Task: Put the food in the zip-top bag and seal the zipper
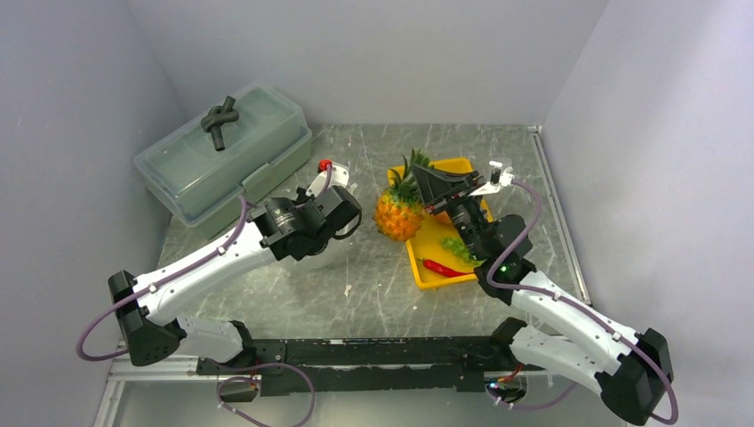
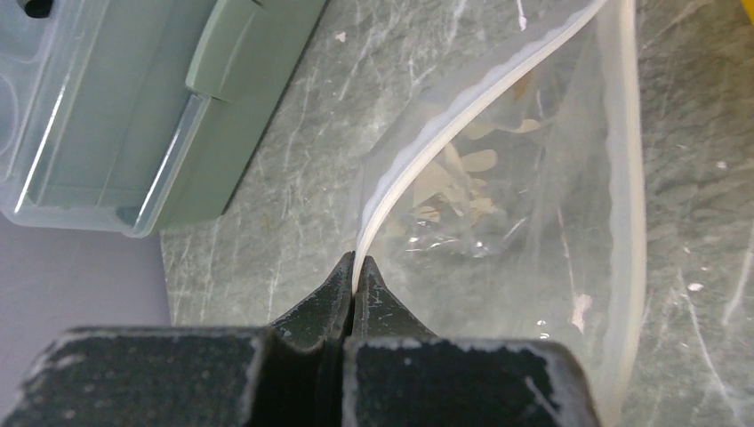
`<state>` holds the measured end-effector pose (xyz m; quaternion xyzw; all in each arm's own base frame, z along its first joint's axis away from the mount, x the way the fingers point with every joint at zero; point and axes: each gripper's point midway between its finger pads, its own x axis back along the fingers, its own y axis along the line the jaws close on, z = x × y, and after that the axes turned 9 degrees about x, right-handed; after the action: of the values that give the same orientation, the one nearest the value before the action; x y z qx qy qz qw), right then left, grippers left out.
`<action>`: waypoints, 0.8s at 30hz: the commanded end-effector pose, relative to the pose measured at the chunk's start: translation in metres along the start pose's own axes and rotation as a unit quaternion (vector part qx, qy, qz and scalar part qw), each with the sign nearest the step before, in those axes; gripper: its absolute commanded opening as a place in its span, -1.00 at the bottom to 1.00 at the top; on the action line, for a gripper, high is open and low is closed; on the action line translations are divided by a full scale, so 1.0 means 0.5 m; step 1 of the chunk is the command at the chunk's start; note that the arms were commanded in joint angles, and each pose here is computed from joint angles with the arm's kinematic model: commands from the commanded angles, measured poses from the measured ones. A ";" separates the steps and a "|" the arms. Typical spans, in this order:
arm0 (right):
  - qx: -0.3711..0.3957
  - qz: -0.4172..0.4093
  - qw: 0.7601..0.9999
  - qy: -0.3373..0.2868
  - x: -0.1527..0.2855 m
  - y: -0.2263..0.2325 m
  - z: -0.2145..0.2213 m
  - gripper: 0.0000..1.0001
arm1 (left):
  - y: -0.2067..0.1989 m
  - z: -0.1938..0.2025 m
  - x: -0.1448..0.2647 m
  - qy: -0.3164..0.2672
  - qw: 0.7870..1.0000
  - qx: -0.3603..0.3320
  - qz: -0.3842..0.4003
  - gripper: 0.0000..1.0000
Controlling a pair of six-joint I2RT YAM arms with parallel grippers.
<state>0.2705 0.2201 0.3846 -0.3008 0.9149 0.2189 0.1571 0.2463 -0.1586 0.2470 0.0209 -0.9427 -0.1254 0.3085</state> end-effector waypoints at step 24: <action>-0.076 -0.021 0.985 -0.150 0.000 0.085 -0.136 -1.00 | 0.008 -0.043 0.020 -0.001 1.000 0.016 -0.025 -1.00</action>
<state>0.2438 0.2352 0.4258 -0.3067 0.8770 0.2947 0.2235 0.2495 -0.1681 0.2534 0.0345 -0.9358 -0.1255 0.3276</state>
